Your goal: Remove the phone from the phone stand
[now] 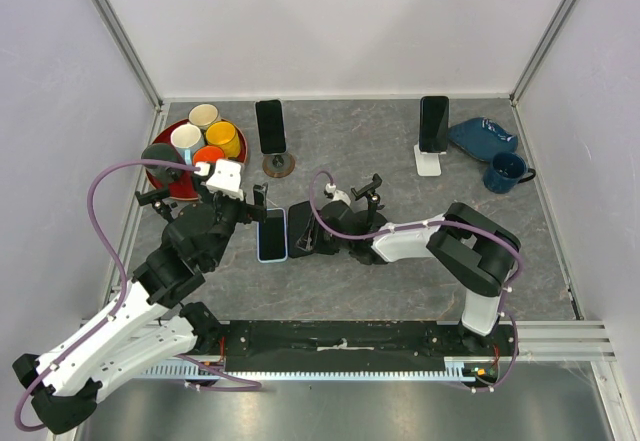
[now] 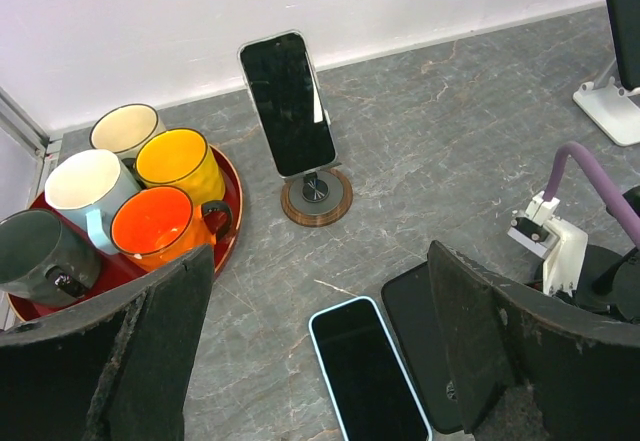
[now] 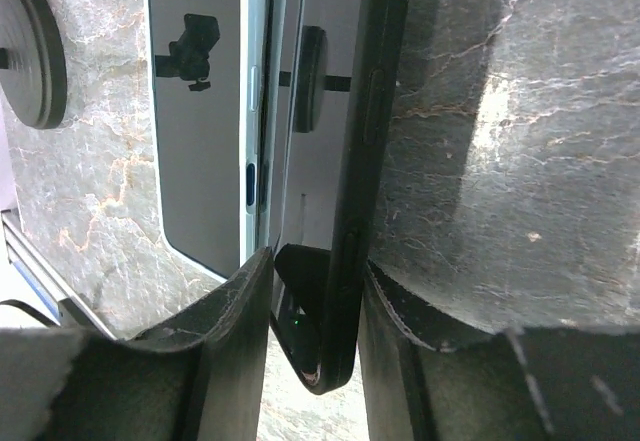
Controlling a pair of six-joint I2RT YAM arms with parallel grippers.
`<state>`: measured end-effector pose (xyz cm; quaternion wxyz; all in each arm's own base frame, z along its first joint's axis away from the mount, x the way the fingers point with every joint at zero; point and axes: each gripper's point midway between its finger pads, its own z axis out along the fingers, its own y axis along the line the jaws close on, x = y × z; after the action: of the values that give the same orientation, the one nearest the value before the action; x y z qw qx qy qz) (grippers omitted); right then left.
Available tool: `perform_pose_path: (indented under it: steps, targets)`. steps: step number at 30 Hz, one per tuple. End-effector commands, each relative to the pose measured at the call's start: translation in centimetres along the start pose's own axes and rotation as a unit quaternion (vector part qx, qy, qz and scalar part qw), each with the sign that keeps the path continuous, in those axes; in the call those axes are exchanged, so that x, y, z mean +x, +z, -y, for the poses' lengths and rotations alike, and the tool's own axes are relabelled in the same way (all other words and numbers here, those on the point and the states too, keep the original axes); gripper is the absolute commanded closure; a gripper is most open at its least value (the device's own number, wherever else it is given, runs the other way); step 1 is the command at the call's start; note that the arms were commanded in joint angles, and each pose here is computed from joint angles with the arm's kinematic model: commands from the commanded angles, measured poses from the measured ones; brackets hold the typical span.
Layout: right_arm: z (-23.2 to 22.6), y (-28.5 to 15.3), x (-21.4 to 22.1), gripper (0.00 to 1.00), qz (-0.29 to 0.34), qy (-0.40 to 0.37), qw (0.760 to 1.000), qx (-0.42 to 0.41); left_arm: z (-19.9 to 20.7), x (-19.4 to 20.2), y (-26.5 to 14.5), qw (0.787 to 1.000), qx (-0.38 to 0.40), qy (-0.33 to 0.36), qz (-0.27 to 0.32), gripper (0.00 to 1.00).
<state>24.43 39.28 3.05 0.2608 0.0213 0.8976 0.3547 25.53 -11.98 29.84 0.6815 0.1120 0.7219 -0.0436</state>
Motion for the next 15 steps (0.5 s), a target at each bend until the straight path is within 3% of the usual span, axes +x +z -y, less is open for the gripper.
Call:
perform_pose_path:
  steps: [1, 8, 15]
  targets:
    - [-1.1, -0.9, -1.9, 0.55, 0.035, -0.025, 0.999, -0.001, -0.1, -0.5, 0.1, 1.0, 0.003, 0.009, 0.008, 0.07]
    - [-0.2, -1.4, -3.2, 0.54, 0.061, -0.053, 0.996, 0.027, -0.1, -0.4, 0.1, 1.0, 0.004, 0.01, 0.007, 0.07]
    - [-0.3, -2.1, -4.2, 0.44, 0.076, -0.094, 0.992, 0.038, -0.1, -0.3, 0.2, 1.0, 0.004, 0.011, 0.005, 0.07]
